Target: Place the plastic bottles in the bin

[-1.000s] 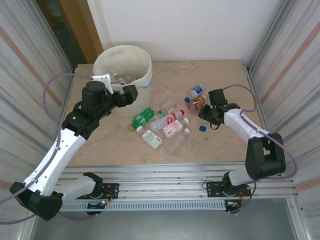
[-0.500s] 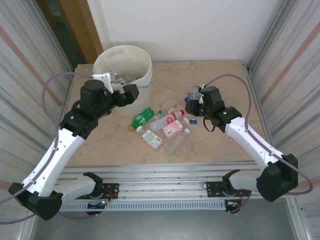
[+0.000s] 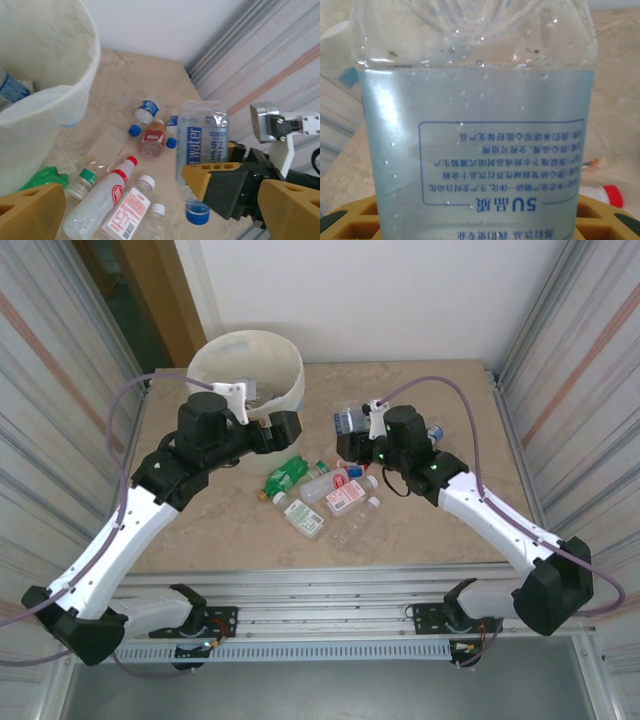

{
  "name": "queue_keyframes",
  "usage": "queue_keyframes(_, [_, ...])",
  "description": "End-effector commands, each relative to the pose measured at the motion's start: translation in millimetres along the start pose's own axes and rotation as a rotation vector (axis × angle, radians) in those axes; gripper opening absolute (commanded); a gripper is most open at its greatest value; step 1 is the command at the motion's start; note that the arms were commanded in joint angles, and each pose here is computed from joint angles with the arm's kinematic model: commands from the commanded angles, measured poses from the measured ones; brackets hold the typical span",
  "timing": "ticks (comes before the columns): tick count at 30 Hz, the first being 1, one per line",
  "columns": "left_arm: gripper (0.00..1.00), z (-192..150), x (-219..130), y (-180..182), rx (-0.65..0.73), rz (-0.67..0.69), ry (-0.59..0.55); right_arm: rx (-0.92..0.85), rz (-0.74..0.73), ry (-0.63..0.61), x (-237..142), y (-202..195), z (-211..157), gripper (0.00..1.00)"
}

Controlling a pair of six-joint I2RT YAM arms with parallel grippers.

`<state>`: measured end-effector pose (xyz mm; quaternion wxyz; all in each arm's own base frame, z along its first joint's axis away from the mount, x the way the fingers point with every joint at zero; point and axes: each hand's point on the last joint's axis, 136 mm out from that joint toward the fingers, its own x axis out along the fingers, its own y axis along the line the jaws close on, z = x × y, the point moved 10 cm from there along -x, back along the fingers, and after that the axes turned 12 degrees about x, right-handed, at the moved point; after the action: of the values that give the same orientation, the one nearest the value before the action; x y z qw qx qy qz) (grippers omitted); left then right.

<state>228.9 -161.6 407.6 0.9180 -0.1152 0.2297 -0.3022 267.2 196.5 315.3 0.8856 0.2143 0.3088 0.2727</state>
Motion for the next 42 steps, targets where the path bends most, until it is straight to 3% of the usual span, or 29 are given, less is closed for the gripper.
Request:
queue_keyframes(1, [0.99,9.3,-2.9,-12.1,0.025,-0.051,-0.016,-0.068,0.113,-0.044,0.8,21.3,14.5,0.27])
queue_keyframes(15, [0.98,6.1,15.4,-34.1,0.081,-0.146,0.032,-0.145,0.33,-0.043,4.1,48.0,16.9,0.27])
queue_keyframes(24, [0.98,6.1,21.8,-23.9,0.051,-0.022,-0.005,-0.187,0.381,-0.049,-2.3,64.1,11.1,0.26])
queue_keyframes(38, [0.83,0.0,46.5,-25.6,-0.009,-0.088,0.026,-0.221,0.431,-0.074,-11.0,84.2,12.6,0.26])
queue_keyframes(42, [0.68,-3.0,52.7,-24.2,-0.026,-0.1,0.042,-0.225,0.439,-0.083,-11.1,88.0,15.9,0.26])
